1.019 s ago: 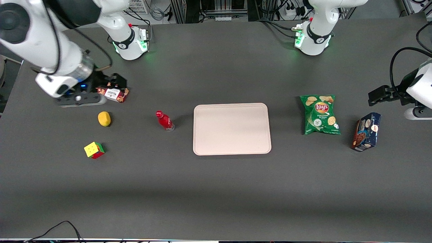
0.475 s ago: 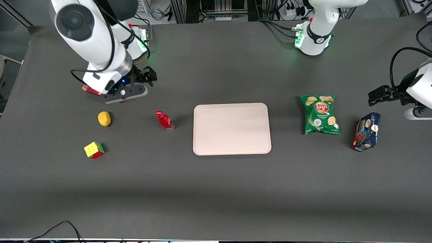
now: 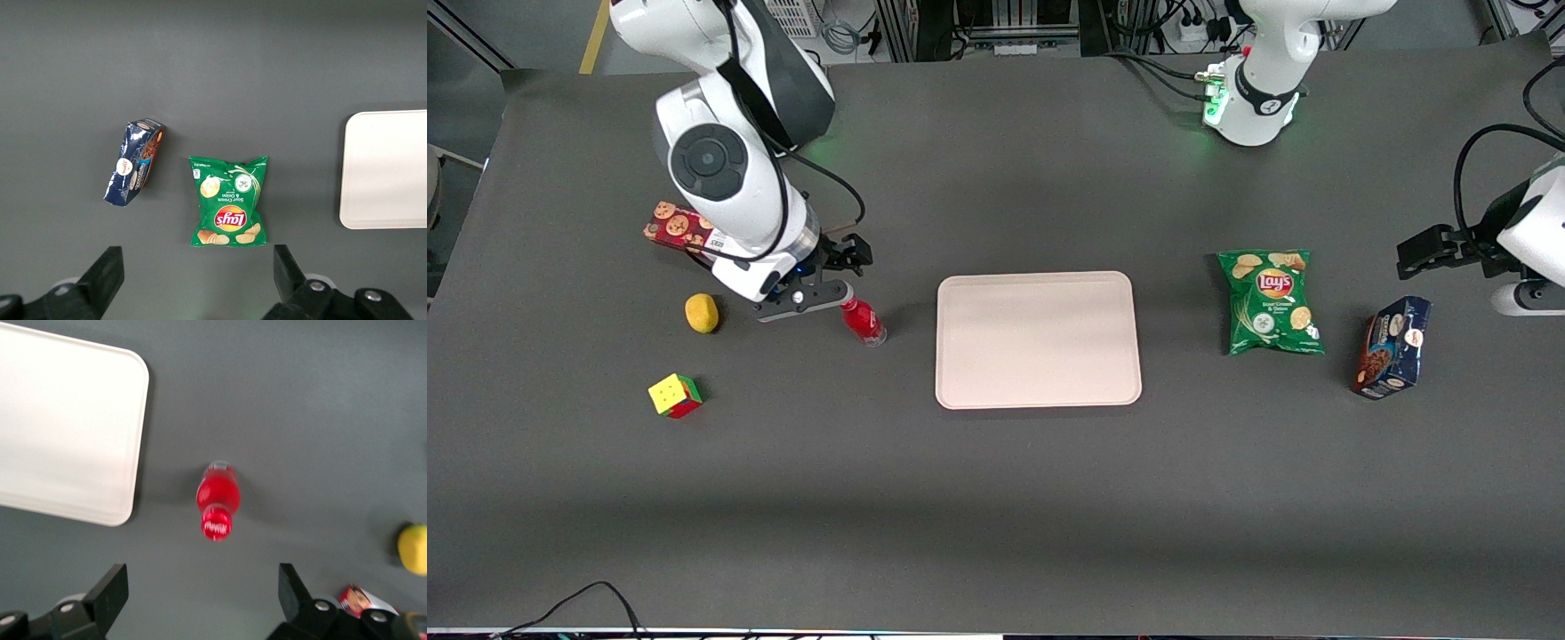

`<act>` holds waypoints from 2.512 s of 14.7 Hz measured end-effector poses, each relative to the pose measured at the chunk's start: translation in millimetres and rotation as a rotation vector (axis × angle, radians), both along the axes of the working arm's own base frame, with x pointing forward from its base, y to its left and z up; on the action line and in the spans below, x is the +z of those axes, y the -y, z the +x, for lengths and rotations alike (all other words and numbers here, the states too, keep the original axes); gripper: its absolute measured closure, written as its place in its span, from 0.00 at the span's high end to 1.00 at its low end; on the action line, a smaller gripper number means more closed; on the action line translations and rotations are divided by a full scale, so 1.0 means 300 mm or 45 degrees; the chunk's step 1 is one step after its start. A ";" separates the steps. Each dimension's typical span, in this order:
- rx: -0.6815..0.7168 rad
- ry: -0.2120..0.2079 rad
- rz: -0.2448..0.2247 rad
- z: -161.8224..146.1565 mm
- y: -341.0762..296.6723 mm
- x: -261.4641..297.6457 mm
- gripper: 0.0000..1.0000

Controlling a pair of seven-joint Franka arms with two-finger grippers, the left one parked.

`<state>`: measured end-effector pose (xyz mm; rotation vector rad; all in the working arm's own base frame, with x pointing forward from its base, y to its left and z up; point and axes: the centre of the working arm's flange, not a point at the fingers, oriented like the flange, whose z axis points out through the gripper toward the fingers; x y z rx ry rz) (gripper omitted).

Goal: Place coke bottle on tray
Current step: 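Move the open right gripper over the red Coca-Cola bottle, then lower the right gripper and close it around the bottle's body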

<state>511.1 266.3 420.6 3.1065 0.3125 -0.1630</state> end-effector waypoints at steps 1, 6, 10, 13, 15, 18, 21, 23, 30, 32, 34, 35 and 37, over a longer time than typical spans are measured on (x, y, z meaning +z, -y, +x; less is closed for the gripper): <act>-0.001 0.019 0.009 -0.008 0.004 -0.047 1.00; -0.008 0.118 0.057 -0.054 0.031 -0.231 1.00; -0.005 0.108 0.052 -0.084 0.048 -0.305 1.00; -0.004 0.093 0.046 -0.082 0.047 -0.340 1.00; -0.004 0.073 0.038 -0.083 0.047 -0.373 1.00; -0.004 0.049 0.028 -0.083 0.047 -0.415 1.00; -0.004 0.039 0.024 -0.083 0.047 -0.435 1.00; -0.004 0.039 0.025 -0.082 0.047 -0.435 0.99; -0.001 0.054 0.033 -0.071 0.043 -0.422 0.44; 0.001 0.057 0.035 -0.064 0.038 -0.421 0.44; 0.002 0.061 0.038 -0.057 0.033 -0.418 0.44; 0.004 0.063 0.039 -0.054 0.029 -0.417 0.44; 0.013 0.067 0.044 -0.044 0.014 -0.398 0.44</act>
